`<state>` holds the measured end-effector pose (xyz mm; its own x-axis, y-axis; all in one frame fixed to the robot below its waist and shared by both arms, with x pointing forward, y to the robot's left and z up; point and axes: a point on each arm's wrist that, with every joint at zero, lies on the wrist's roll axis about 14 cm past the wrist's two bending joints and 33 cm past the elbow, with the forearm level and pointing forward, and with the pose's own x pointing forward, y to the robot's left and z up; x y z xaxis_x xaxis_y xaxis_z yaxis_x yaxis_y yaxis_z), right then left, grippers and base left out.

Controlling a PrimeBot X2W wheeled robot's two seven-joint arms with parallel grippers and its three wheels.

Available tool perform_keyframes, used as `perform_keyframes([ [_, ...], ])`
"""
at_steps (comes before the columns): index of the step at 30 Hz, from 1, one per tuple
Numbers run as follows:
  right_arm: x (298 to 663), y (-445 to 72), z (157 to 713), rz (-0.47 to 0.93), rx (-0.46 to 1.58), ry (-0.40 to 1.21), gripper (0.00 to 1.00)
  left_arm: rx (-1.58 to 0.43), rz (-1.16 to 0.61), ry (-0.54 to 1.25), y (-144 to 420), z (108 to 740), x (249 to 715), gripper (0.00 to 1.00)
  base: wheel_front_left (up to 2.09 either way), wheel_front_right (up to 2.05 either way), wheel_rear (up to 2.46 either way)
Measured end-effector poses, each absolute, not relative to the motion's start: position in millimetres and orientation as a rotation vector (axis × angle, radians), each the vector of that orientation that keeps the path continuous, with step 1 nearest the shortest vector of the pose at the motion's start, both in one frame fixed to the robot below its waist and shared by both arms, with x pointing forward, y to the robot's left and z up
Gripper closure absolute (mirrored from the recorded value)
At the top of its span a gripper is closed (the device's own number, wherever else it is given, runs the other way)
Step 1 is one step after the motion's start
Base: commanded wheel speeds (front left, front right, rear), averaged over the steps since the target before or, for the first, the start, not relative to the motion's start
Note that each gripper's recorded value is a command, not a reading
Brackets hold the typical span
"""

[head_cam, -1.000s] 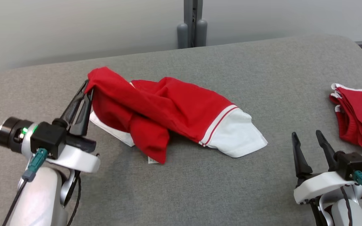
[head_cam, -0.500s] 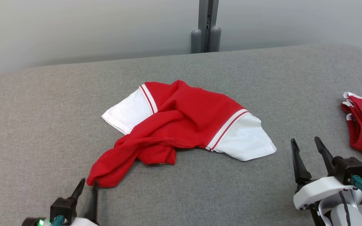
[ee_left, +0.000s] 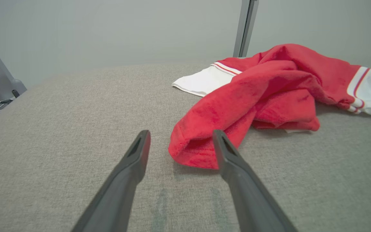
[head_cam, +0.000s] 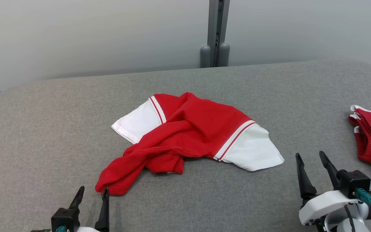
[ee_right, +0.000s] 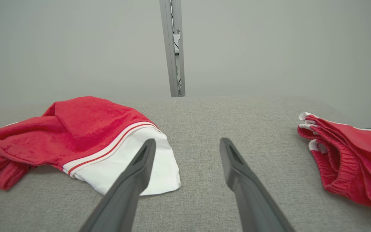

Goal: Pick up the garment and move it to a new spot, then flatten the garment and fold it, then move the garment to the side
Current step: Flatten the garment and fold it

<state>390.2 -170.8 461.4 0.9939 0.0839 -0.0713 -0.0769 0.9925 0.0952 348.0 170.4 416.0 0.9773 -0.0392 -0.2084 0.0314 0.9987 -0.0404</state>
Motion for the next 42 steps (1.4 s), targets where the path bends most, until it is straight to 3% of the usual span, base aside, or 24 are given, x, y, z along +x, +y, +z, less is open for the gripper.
perform_keyframes([
  [20, 436, -138, 375, 0.174, 0.018, 0.34, 0.0, -0.081, -0.008, 0.155, 177, 429, 379, 0.0, 0.0, 0.0, 0.0],
  [21, 436, -136, 369, 0.179, 0.015, 0.357, 0.24, -0.08, -0.001, 0.155, 179, 429, 379, 0.0, 0.0, 0.0, 0.0],
  [23, 437, -135, 366, 0.182, 0.013, 0.368, 1.0, -0.079, 0.004, 0.156, 181, 429, 380, 0.0, 0.0, 0.0, 0.0],
  [32, 436, -170, 375, 0.075, 0.025, 0.342, 1.0, -0.086, -0.021, 0.131, 172, 436, 388, 0.0, 0.0, 0.0, 0.0],
  [41, 385, -233, 380, -0.077, -0.017, 0.343, 1.0, -0.102, -0.063, 0.116, 157, 443, 378, 0.0, 0.0, 0.0, 0.0],
  [42, 381, -236, 381, -0.087, -0.016, 0.342, 0.75, -0.103, -0.07, 0.115, 155, 444, 378, 0.0, 0.0, 0.0, 0.0],
])
